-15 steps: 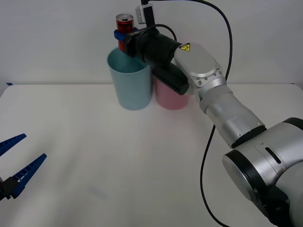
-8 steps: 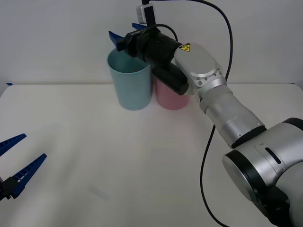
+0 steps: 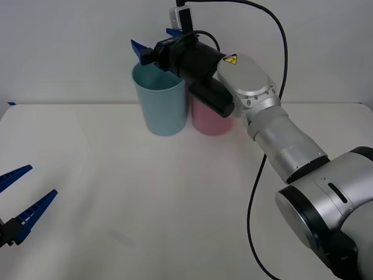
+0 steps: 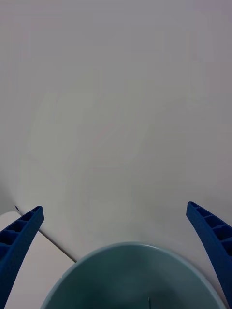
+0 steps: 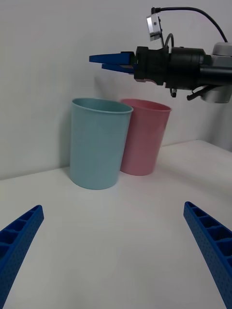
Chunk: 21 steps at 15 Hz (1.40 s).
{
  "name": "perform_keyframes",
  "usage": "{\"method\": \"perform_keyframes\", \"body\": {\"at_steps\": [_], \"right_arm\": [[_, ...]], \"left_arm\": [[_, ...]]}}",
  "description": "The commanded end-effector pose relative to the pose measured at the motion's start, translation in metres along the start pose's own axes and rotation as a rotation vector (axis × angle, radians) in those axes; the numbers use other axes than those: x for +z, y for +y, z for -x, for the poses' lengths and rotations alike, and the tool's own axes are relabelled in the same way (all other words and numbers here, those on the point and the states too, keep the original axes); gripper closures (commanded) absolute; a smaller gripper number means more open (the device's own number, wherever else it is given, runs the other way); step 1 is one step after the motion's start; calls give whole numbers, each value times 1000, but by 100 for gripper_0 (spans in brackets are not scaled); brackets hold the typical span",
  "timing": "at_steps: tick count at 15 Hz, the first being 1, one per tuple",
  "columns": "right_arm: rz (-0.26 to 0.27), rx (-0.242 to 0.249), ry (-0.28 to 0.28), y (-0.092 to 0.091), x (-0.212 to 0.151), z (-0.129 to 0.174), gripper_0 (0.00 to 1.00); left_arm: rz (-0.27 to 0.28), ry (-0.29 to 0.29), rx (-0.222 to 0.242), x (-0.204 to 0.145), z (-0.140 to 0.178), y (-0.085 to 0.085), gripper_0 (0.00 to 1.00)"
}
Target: Grasp the object on the table and drop it into the matching bin: aluminum can to the light blue bin, PET bottle to the pink bin.
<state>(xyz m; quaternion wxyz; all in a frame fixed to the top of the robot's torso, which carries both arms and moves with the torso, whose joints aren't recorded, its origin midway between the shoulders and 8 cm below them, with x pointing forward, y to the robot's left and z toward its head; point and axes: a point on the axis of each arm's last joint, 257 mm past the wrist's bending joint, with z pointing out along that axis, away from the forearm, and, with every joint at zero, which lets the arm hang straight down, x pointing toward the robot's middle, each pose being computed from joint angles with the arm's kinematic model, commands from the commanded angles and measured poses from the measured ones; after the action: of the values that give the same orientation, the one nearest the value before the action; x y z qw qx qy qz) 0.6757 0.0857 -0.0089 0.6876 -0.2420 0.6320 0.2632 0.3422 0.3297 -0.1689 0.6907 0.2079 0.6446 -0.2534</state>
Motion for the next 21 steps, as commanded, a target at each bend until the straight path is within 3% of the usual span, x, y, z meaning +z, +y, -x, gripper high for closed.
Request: {"method": "perform_keyframes", "body": {"at_steps": [1,4,11,18,21], "right_arm": [[5,-7,-27,-4,-11,4,0],[30,-23,-40,-4,-30,1,0],[122,-88,-71,5,-111,-10,0],[174,-98,-54,12,-232,-32,0],[224,-102,-18,12,-281,-42,0]], "left_arm": [[0,0,0,0,0,0,0],[0,0,0,0,0,0,0],[0,0,0,0,0,0,0],[0,0,0,0,0,0,0],[0,0,0,0,0,0,0]]}}
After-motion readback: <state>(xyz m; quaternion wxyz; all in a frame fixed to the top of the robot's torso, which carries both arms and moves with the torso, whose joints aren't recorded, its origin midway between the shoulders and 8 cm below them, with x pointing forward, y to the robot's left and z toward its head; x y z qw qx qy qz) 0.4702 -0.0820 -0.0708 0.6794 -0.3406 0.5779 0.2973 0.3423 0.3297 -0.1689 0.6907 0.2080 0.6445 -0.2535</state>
